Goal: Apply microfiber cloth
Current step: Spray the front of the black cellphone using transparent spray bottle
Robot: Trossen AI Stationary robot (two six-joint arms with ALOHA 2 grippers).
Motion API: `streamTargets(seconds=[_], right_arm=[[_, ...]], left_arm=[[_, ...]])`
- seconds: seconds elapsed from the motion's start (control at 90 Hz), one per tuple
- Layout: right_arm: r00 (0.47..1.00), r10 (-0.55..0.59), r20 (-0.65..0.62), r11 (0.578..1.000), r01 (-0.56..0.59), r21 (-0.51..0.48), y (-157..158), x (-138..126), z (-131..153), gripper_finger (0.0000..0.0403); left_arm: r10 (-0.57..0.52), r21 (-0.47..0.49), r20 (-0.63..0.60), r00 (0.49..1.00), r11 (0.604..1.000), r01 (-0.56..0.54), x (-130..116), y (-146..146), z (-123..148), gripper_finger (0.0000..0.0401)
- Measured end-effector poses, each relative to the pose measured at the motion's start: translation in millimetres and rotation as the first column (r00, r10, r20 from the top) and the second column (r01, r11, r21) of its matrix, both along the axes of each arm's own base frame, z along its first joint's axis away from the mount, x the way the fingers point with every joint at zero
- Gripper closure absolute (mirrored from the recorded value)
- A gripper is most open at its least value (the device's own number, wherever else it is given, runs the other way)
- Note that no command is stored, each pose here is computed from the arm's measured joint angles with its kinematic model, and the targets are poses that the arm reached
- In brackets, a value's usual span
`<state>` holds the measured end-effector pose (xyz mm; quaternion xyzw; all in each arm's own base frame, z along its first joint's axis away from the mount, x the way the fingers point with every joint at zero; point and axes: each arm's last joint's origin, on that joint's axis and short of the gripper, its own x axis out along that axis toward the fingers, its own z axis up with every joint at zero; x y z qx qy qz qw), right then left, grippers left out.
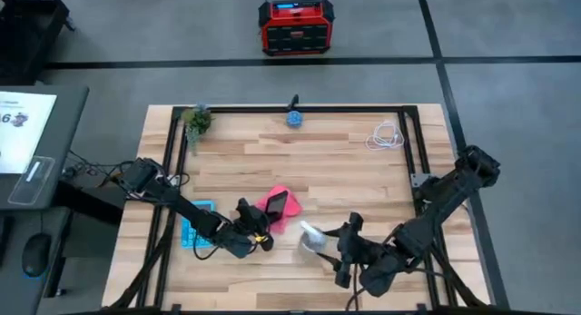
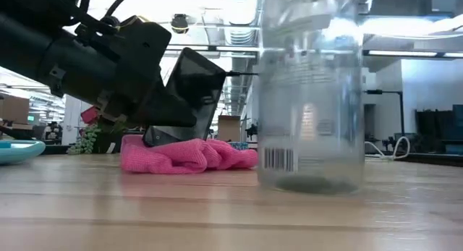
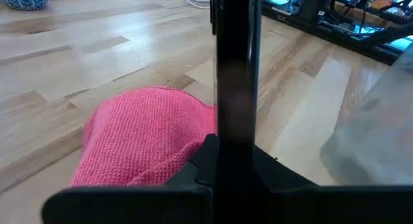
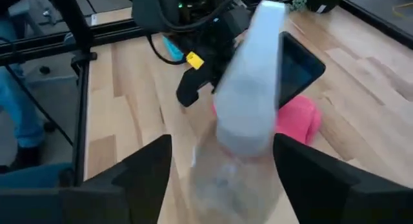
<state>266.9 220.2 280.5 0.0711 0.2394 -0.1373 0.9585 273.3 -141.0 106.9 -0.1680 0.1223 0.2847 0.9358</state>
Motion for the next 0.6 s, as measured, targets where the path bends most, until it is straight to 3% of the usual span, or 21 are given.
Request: streamTargets(seconds=[0.222,0.344,0.489,0.6], right_arm=[[0.999,0.033,-0.017,0.999,-0.033,-0.026,-9,-12,15,0.0144],[0.983,0.149,-0.103,0.988,-0.152,-0.016,-15,-23,24,0.0144],[0.868,0.431,-0.247,0.893,-0.449,-0.019,-14,-31,26,0.0143],[0.809,0.497,-0.312,0.841,-0.538,-0.056,-14,-31,22,0.0143]], left_arm=[[-0.010,-0.006,0.004,1.000,1.000,0.010,-2,-3,0,0.0392],[-0.014,-0.007,0.004,1.000,1.000,0.014,-2,-5,0,0.0392],[-0.014,-0.008,0.005,1.000,1.000,0.014,-2,-5,0,0.0392],[-0.014,-0.008,0.005,1.000,1.000,0.014,-2,-5,0,0.0392]])
